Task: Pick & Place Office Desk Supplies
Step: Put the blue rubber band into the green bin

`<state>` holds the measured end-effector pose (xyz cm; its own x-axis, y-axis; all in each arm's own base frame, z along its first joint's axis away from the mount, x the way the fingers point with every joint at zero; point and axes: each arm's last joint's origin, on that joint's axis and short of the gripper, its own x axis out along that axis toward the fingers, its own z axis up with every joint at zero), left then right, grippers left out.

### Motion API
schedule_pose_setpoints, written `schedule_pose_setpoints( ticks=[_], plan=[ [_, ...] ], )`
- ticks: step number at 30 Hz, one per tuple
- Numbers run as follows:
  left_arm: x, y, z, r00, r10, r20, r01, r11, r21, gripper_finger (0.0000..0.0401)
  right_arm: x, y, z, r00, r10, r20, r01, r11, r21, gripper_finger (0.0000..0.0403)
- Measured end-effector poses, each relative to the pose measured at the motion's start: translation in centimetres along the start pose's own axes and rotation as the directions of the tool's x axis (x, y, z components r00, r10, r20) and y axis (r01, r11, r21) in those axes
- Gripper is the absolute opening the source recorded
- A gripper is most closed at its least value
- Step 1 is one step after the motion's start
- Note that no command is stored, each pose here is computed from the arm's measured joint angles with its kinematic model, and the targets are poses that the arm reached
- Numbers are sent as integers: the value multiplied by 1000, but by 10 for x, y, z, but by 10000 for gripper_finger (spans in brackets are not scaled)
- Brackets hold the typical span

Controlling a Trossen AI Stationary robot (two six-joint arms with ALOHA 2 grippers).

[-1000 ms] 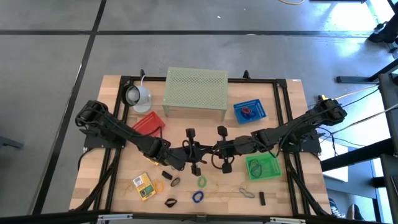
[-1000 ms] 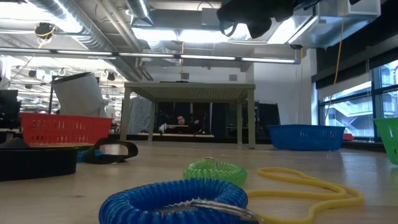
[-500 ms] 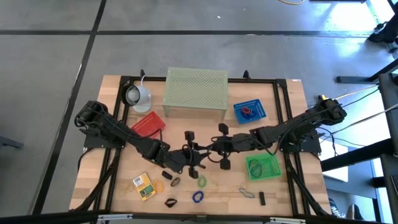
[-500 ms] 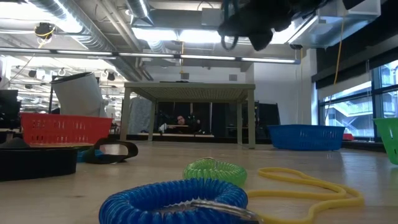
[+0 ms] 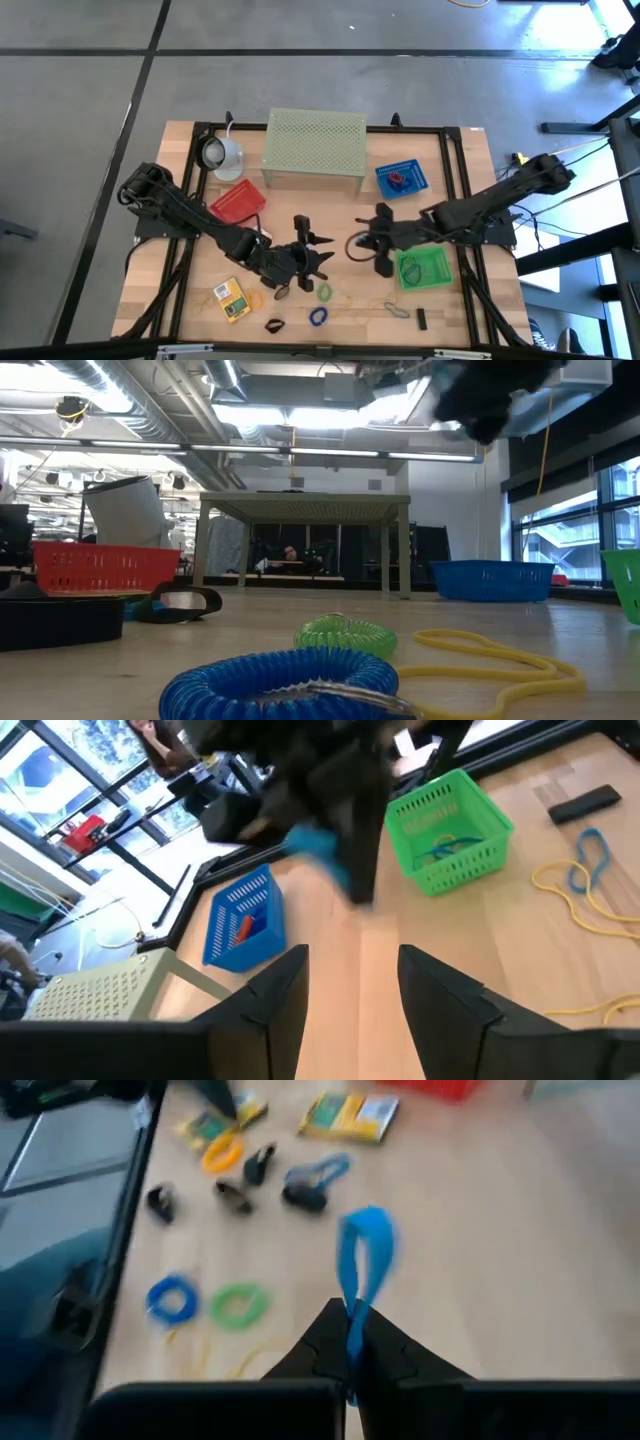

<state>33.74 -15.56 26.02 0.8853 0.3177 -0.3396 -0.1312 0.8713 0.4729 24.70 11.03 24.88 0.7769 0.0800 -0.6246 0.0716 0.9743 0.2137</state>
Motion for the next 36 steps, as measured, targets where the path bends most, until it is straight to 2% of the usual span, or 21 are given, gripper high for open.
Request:
schedule_pose_setpoints(
  ticks=[5,8,10,13,17,20,27,33,36],
  plan=[
    [0,0,0,1000,1,-3,-1,1000,3,144,-27,24,-22,987,106,-121,-97,992,78,5],
    [1,1,-1,1000,3,-4,-3,1000,2,144,-37,36,-42,968,111,-223,-82,988,132,5],
    [1,1,-1,1000,3,-5,-3,1000,2,144,-43,42,-56,952,93,-293,-45,985,167,5],
    [1,1,-1,1000,4,-5,-4,1000,3,143,-48,45,-76,917,22,-398,69,975,212,5],
    [1,1,-1,1000,4,-5,-4,999,48,143,-46,43,-91,880,-99,-465,240,937,253,5],
    [1,1,-1,1000,4,-5,-4,998,64,143,-41,42,-98,848,-157,-506,321,912,257,5],
    [5,5,-2,1000,17,-13,-16,998,57,143,-23,40,-107,796,-221,-563,422,870,254,6],
    [6,7,-2,1000,22,-16,-21,998,54,143,-11,39,-117,705,-216,-675,480,846,231,6],
    [6,7,-2,1000,22,-16,-21,998,55,143,-8,39,-119,686,-218,-694,492,842,222,12]
  ],
)
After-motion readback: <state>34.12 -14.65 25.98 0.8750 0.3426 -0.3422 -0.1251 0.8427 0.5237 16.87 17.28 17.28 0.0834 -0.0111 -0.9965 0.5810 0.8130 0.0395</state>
